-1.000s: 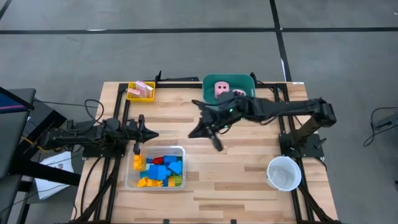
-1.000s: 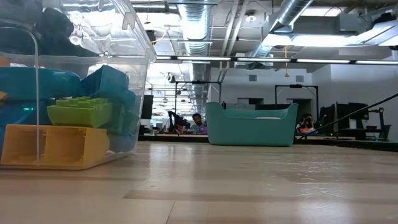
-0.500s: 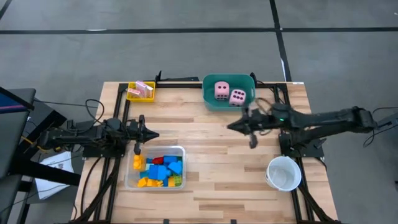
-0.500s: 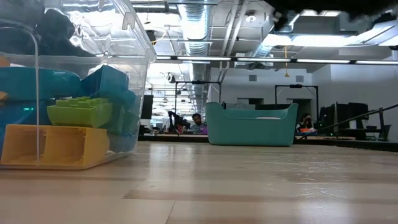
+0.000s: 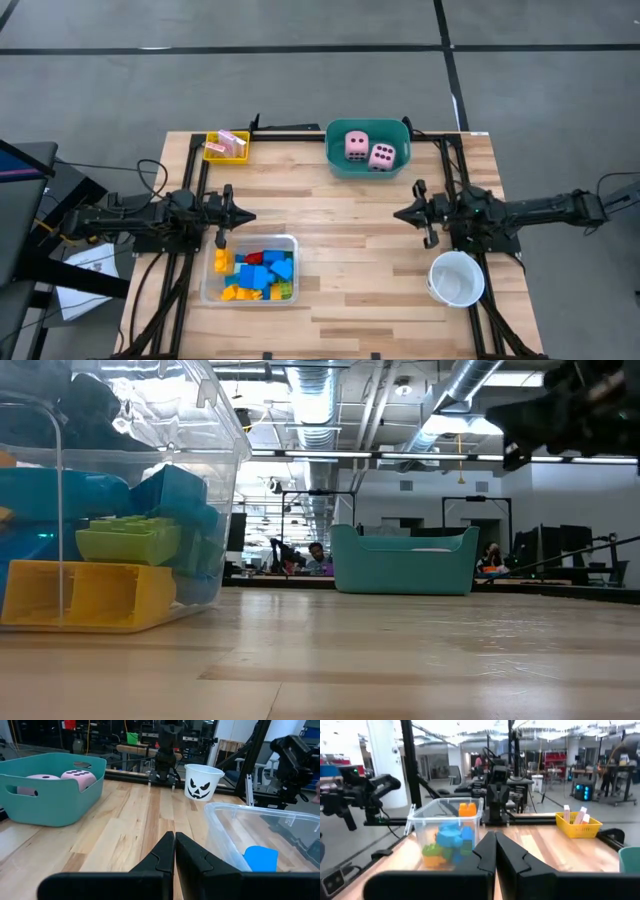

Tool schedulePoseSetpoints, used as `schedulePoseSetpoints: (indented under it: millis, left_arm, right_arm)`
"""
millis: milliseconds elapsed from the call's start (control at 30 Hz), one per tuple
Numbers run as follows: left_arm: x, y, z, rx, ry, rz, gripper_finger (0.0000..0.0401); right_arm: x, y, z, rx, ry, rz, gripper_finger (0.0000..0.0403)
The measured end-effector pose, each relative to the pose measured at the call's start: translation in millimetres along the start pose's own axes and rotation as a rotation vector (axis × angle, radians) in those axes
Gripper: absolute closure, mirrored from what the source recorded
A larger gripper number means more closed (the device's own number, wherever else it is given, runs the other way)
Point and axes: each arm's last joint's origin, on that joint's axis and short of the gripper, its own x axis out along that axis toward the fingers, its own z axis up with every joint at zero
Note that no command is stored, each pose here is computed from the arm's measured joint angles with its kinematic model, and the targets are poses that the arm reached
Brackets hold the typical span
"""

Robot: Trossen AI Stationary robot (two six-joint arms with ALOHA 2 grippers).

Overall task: Pick & Place Toys
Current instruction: Return to Home Position

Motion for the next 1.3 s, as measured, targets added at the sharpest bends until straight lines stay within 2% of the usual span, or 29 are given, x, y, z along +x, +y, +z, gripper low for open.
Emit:
schedulePoseSetpoints:
  millis: [67,267,400,533,1300]
  left_arm:
    - [0.0,0.0,0.0,0.0,0.0,0.0,0.0393]
    - [0.0,0.0,0.0,0.0,0.0,0.0,0.0393]
    - [0.0,0.0,0.0,0.0,0.0,0.0,0.0393]
    - [0.0,0.0,0.0,0.0,0.0,0.0,0.0393]
    - [0.1,-0.3,0.5,0.001,-0.005,-0.003,0.0393]
  right_arm:
    - [-7.0,0.6,-6.0,-0.012,-0.036,0.004,0.0403]
    - [-18.1,1.1,-1.8,-0.03,-0.082,-0.003,0.0403]
    - [-24.6,-0.4,-8.4,-0.038,-0.013,-0.022,0.0403]
    - [-32.6,-0.7,-22.7,-0.007,0.127,-0.039,0.0403]
    - [-32.6,-1.4,-23.0,-0.008,0.132,-0.062,0.0403]
